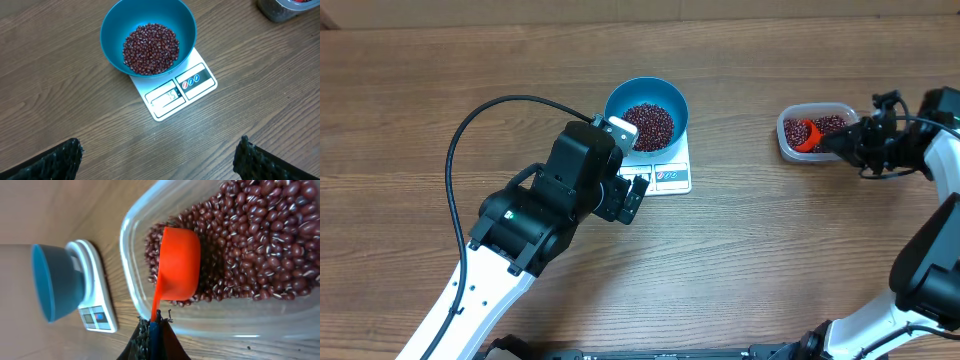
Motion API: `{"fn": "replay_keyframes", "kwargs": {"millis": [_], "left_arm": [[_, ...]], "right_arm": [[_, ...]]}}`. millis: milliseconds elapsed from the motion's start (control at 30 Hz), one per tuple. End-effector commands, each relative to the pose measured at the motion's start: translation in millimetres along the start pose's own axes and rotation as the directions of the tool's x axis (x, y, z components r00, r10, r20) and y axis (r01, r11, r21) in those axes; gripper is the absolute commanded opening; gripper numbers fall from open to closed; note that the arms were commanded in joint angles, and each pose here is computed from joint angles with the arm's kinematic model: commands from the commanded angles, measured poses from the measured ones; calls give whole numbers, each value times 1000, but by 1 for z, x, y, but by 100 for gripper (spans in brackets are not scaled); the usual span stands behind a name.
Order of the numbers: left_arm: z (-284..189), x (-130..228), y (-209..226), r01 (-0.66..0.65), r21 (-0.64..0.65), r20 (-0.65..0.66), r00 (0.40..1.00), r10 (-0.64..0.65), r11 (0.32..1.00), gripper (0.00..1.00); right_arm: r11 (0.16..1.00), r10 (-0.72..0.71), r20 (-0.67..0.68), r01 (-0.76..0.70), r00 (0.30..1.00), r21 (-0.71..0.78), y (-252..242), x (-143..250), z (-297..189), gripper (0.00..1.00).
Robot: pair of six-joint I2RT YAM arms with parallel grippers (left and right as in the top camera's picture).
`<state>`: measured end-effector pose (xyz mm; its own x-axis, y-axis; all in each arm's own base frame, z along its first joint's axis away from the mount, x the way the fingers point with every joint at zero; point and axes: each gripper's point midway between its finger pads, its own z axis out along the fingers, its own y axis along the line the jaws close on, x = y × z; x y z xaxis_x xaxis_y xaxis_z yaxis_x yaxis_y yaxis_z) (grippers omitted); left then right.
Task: Scoop item into bowl and weigh 150g on scale
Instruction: 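Drag the scoop through the beans to fill it, right gripper, then lift the filled scoop and carry it left over the teal bowl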
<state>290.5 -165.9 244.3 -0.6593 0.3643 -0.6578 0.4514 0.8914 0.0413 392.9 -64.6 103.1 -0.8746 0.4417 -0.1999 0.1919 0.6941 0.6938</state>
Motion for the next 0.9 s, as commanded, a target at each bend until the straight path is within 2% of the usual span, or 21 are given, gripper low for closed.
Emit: {"fn": "replay_keyframes", "kwargs": {"millis": [0,367,867], "left_arm": [[-2,-5,0,-14,9,13,1000,14,1000,100],[-2,-5,0,-14,9,13,1000,13,1000,100],[-2,-5,0,-14,9,13,1000,14,1000,100]], "right_arm": [[993,11,22,-8,1000,-121,13,-3,-8,4],[975,80,65,-65,995,-210,8,-10,-31,4],[872,87,98,-29,991,-489,48,-16,-57,4]]}}
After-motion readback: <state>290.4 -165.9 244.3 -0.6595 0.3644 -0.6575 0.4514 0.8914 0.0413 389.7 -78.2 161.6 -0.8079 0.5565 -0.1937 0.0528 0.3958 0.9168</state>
